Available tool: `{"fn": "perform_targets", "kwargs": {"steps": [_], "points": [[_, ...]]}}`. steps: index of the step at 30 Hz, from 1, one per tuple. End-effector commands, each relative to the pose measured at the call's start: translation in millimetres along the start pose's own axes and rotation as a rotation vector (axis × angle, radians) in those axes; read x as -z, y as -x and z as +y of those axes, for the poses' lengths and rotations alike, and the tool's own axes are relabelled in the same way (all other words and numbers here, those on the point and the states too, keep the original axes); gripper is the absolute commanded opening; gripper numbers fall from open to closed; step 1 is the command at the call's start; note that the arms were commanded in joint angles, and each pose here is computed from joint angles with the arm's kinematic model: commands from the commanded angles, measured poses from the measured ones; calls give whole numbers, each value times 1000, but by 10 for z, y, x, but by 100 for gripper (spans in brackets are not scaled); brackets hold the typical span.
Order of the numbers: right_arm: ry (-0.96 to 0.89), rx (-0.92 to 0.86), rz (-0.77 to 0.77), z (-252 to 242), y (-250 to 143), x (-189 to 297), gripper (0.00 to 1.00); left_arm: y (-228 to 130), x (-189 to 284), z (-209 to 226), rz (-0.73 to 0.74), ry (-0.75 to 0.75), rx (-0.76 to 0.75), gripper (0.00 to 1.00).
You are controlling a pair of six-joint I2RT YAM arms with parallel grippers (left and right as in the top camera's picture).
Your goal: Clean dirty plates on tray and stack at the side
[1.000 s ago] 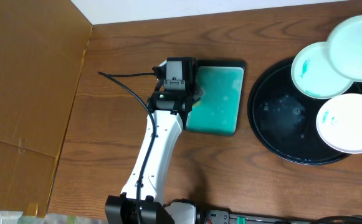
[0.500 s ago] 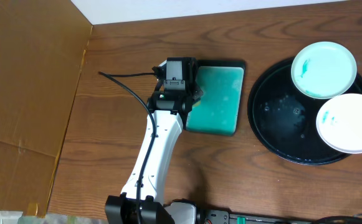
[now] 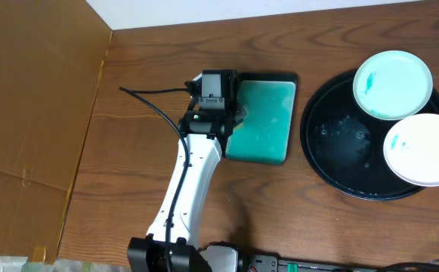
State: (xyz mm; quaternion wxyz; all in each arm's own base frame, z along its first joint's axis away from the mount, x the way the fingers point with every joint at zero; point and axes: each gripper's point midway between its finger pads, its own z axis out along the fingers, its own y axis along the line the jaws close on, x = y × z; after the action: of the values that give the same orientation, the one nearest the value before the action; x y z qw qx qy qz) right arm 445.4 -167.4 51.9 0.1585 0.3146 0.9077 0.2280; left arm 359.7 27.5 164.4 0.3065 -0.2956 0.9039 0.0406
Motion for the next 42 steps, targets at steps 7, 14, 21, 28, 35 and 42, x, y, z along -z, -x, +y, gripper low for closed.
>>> {"fn": "perform_targets", "kwargs": {"steps": [7, 14, 21, 28, 35, 42], "points": [[150, 465, -52, 1446, -300, 212, 89, -39, -60, 58, 9, 28, -19, 7], [-77, 669, 32, 1789, -845, -480, 81, -39, -60, 58, 9, 28, -20, 7], [-222, 724, 3, 1922, -1039, -692, 81, -39, -60, 58, 9, 28, -20, 7], [-284, 721, 6, 1773, -994, -792, 74, -39, -60, 58, 9, 28, -20, 7], [-275, 711, 77, 1672, -1120, -943, 77, -40, -60, 59, 9, 28, -20, 7], [-285, 724, 101, 1597, -1143, -1028, 61, -44, -60, 61, 11, 29, -21, 7]]}}
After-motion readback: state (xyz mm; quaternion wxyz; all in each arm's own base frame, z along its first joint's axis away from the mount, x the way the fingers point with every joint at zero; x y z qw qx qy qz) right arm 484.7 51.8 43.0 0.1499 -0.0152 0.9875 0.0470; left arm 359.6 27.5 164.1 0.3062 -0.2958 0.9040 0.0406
